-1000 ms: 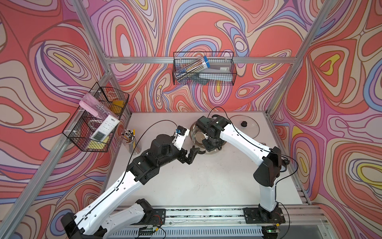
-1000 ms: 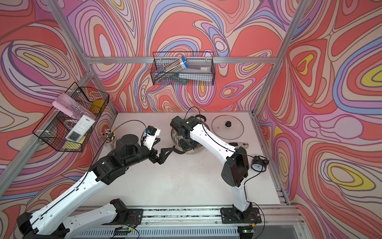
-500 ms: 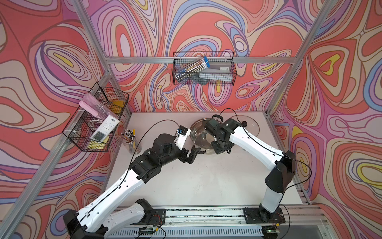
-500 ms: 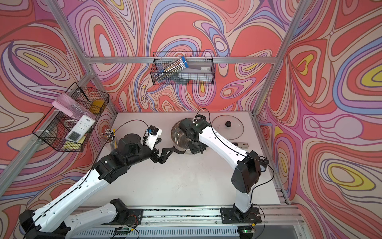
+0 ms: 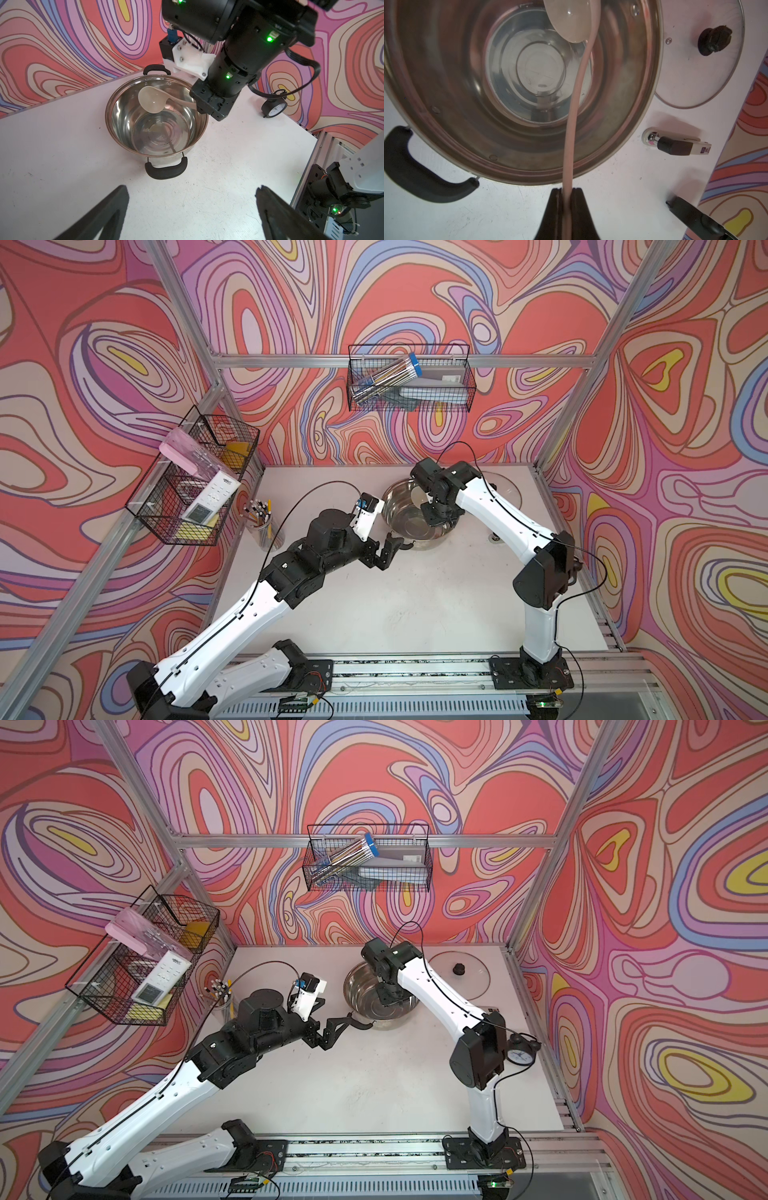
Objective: Stir the soup with a spoon
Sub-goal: Stir the soup in the pan with a stick.
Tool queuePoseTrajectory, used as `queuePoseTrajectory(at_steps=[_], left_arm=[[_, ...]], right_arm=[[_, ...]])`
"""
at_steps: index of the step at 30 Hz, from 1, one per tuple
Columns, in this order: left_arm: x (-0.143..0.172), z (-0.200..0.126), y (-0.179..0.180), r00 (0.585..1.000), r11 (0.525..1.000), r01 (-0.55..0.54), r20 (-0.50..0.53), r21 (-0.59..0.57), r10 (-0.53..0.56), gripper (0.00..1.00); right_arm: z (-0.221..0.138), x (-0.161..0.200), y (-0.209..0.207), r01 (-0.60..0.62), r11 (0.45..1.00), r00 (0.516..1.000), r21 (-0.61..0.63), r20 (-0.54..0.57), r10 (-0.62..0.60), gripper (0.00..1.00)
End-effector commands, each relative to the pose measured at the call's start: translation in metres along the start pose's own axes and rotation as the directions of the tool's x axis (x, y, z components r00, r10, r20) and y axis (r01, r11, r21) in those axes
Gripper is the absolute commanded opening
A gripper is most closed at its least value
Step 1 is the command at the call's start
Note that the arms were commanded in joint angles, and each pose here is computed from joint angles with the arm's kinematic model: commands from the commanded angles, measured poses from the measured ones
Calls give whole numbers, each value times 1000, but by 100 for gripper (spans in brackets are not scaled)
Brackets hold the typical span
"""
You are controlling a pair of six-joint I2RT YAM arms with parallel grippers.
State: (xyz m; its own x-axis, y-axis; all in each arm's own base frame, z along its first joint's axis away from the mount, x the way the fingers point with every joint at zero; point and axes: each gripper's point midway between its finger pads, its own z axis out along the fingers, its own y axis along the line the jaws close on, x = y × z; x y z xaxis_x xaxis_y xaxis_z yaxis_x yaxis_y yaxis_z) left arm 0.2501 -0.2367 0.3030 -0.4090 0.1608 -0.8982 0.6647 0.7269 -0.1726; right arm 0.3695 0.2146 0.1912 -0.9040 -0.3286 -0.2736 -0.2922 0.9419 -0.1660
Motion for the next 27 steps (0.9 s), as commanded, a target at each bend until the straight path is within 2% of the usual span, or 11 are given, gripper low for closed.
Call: queuePoseTrajectory(at_steps=[1, 8, 16, 21, 27], left_arm=[[-3, 0, -2, 1000, 1000, 5, 15, 4, -5, 99], [-3, 2, -2, 1000, 1000, 10, 16, 4, -11, 99], [-3, 4, -3, 1000, 1000, 9, 21, 15, -9, 99], [-4, 6, -4, 1000, 1000, 10, 27, 17, -10, 99], [-3, 6, -4, 1000, 1000, 11, 26, 18, -11, 99]], right_arm=[[-5, -10, 15, 22, 999, 1000, -37, 18, -21, 0], [-13, -3, 48, 81, 994, 997, -71, 18, -80, 0], [-28, 29, 61, 81, 990, 997, -116, 0, -81, 0], [-29, 55, 52, 60, 991, 997, -117, -34, -64, 0], [-23, 77, 22, 55, 998, 997, 4, -58, -55, 0]])
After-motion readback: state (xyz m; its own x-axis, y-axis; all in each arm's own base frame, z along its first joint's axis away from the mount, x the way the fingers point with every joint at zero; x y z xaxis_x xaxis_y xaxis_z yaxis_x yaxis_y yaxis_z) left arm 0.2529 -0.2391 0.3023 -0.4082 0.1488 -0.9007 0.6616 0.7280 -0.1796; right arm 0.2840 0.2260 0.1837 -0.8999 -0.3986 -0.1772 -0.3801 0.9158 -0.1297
